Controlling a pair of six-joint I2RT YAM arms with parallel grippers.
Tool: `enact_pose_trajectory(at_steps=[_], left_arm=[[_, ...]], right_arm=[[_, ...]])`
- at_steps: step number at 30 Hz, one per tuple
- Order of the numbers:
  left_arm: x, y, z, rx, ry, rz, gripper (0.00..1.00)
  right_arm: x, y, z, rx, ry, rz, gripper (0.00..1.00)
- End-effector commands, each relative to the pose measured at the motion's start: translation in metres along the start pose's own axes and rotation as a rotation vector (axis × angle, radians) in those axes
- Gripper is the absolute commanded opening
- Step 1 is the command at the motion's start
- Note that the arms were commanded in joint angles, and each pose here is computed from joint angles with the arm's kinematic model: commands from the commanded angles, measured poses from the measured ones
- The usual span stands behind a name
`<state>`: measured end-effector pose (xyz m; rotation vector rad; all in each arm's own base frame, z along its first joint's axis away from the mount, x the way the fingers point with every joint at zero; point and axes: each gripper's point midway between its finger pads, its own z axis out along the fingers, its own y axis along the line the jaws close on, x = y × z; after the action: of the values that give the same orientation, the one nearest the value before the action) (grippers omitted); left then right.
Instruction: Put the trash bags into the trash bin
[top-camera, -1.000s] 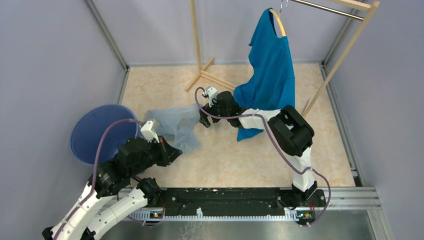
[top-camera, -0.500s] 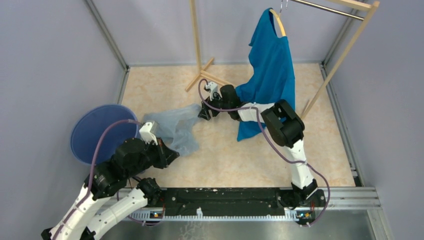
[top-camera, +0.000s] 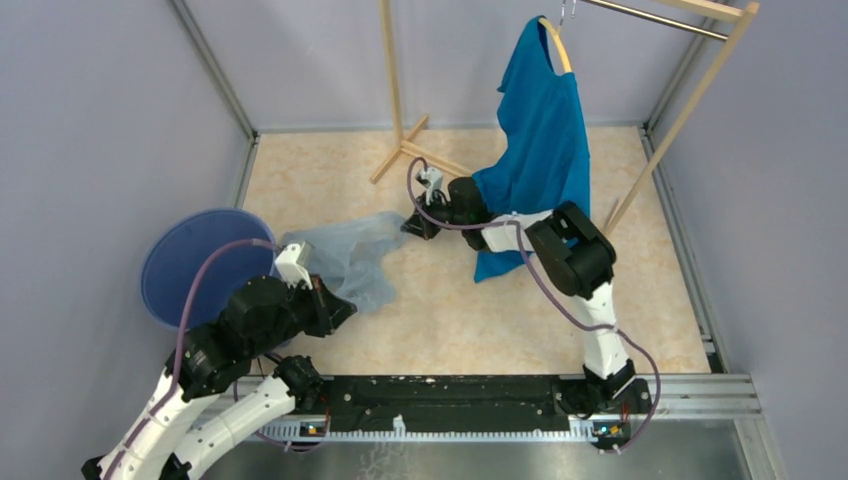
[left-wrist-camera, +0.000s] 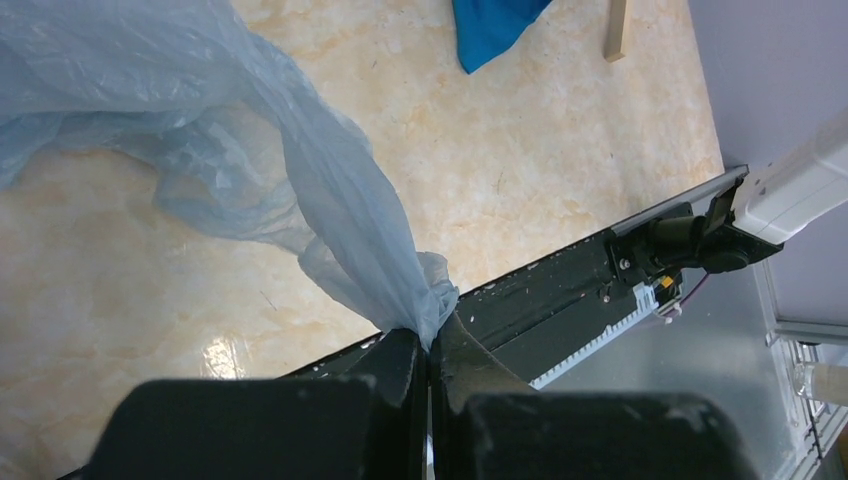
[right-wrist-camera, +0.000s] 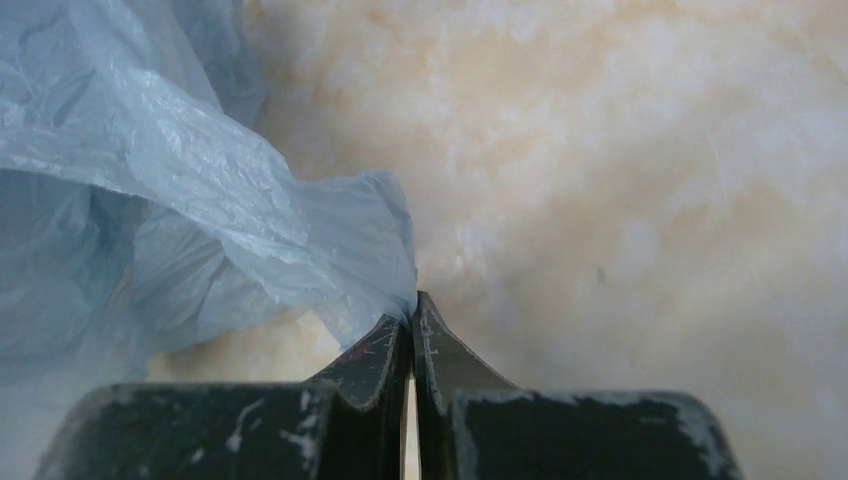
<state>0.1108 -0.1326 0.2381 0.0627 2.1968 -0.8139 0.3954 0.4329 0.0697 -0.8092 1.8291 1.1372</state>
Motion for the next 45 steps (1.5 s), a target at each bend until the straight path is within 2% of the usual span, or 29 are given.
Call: enact_pose_trajectory(at_steps=[1,6,12,15,17,19,21,25,27,29,31,35,38,39,43,45], left_arm=[[-0.009,-0.01,0.009,0.028,-0.021,-0.014,0.0],[-0.014,-0.016,0.034,0.041,-0.025,0.014,0.0],[0.002,-0.002,0.069,-0.024,0.029,0.005,0.03],[0.012,0.005,0.078,-0.05,0.066,-0.006,0.17],[0.017,0.007,0.083,-0.057,0.078,-0.01,0.31],[0.021,0.012,0.087,-0.068,0.082,-0.014,0.5],[0.023,0.016,0.091,-0.084,0.079,-0.015,0.62],[0.028,0.026,0.101,-0.134,0.09,-0.022,0.79],[0.03,0.03,0.106,-0.163,0.102,-0.025,0.81],[0.028,0.035,0.11,-0.193,0.096,-0.025,0.8],[0.023,0.041,0.112,-0.235,0.074,-0.026,0.74],[0.017,0.051,0.111,-0.316,0.05,-0.048,0.5],[0.018,0.053,0.11,-0.314,0.046,-0.051,0.31],[0.02,0.054,0.109,-0.312,0.046,-0.049,0.26],[0.027,0.062,0.104,-0.332,0.053,-0.059,0.13],[0.028,0.065,0.102,-0.346,0.045,-0.073,0.07]], right_arm=[[-0.086,0.023,-0.063,0.18,-0.2,-0.047,0.0],[-0.076,0.024,-0.155,0.478,-0.152,-0.006,0.0],[-0.036,0.07,-0.226,0.468,-0.113,0.052,0.0],[-0.022,0.089,-0.243,0.428,-0.095,0.072,0.0],[-0.01,0.098,-0.248,0.39,-0.07,0.084,0.0],[0.001,0.1,-0.252,0.388,-0.048,0.097,0.0],[0.008,0.101,-0.255,0.391,-0.034,0.103,0.0],[0.01,0.102,-0.258,0.39,-0.038,0.095,0.0],[0.009,0.103,-0.259,0.388,-0.043,0.091,0.0],[0.008,0.103,-0.26,0.386,-0.048,0.088,0.0],[0.008,0.104,-0.261,0.387,-0.052,0.087,0.0],[0.019,0.1,-0.268,0.424,-0.015,0.104,0.0],[0.034,0.095,-0.274,0.458,0.016,0.107,0.0],[0.038,0.091,-0.275,0.477,0.026,0.105,0.03],[0.041,0.068,-0.275,0.586,0.029,0.115,0.3],[0.042,0.062,-0.266,0.591,0.025,0.129,0.35]])
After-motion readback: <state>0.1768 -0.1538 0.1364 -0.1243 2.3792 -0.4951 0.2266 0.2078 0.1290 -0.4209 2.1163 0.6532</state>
